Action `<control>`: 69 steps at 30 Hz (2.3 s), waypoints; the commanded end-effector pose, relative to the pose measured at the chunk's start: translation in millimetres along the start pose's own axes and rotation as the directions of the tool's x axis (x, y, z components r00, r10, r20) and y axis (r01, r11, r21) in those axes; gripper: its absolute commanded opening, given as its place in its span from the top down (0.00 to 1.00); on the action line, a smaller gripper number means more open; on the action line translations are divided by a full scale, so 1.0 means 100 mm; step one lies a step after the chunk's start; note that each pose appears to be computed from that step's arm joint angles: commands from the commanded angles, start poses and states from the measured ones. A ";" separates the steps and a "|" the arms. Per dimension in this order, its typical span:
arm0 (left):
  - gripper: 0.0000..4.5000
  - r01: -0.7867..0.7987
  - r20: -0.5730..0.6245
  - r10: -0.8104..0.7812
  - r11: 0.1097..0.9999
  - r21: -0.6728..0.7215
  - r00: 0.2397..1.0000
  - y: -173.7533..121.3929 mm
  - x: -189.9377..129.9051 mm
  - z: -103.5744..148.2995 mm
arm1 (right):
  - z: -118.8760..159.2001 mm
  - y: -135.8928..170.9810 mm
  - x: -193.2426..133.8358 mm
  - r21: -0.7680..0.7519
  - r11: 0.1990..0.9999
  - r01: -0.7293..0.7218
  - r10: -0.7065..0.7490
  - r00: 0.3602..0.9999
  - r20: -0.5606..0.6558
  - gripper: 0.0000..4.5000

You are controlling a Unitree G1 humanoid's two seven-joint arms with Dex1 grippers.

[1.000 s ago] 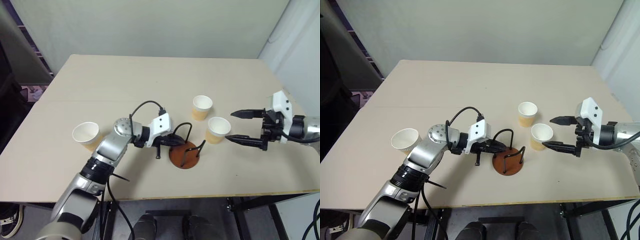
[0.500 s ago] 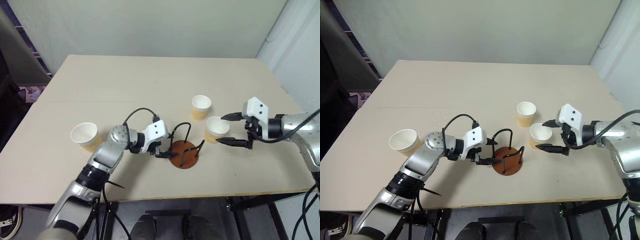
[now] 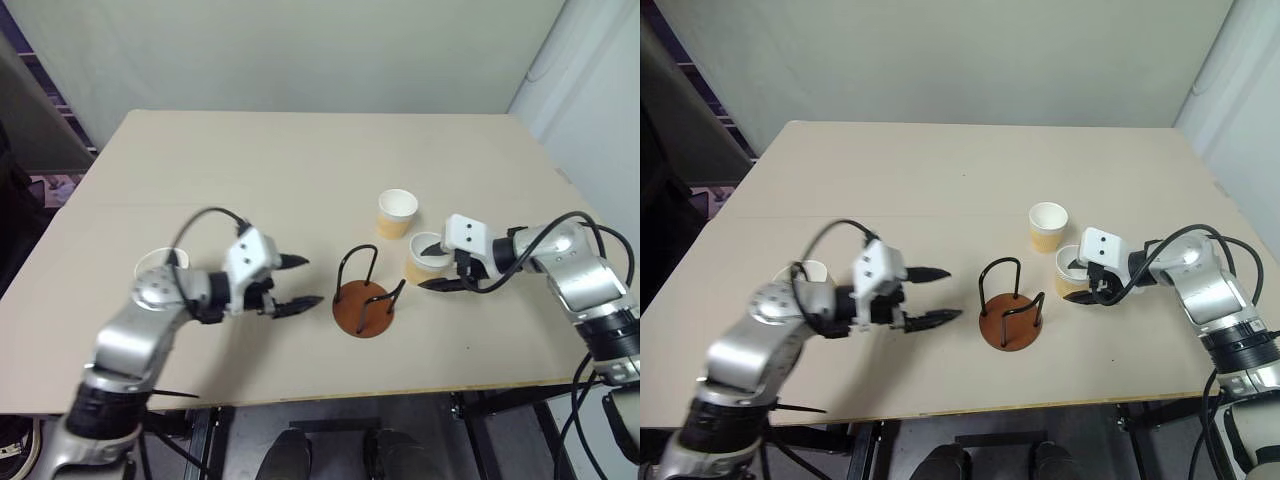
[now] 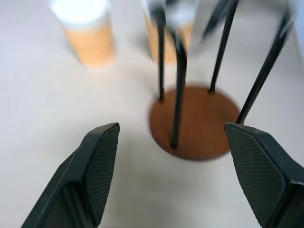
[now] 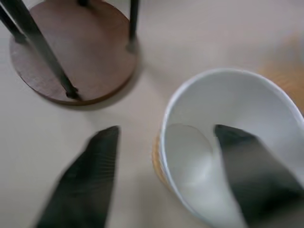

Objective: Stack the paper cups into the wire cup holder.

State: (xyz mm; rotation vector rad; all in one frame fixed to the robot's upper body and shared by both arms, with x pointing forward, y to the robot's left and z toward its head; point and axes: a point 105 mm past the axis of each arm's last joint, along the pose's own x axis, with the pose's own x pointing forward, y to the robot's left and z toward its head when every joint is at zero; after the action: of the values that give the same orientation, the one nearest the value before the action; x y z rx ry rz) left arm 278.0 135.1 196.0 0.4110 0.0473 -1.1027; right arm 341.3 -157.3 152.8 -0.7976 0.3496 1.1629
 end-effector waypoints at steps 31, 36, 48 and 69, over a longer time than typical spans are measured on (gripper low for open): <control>0.15 0.007 -0.022 -0.006 1.000 0.021 1.000 0.01 -0.61 0.22 | 1.36 0.33 -0.75 -0.208 0.970 -0.124 0.209 0.862 0.463 0.99; 0.15 0.001 -0.024 0.000 1.000 0.013 1.000 -0.01 -0.59 0.21 | 1.30 0.39 -0.60 -0.205 0.965 -0.161 0.237 0.870 0.432 0.99; 0.15 -0.026 -0.036 0.026 1.000 0.012 0.999 0.00 -0.60 0.20 | 1.32 0.42 -0.50 -0.209 0.960 -0.185 0.259 0.870 0.420 0.31; 0.15 -0.196 0.021 0.195 0.979 0.062 0.981 0.19 -0.25 0.29 | 0.54 -0.90 0.36 -0.187 0.971 0.146 -0.136 0.988 0.066 0.00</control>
State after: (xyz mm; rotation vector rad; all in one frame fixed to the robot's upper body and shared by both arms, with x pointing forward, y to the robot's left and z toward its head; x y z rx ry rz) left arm 283.8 162.5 226.5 0.4266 -0.0029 -0.9012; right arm 426.1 -114.3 186.8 -0.9139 0.1911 1.1084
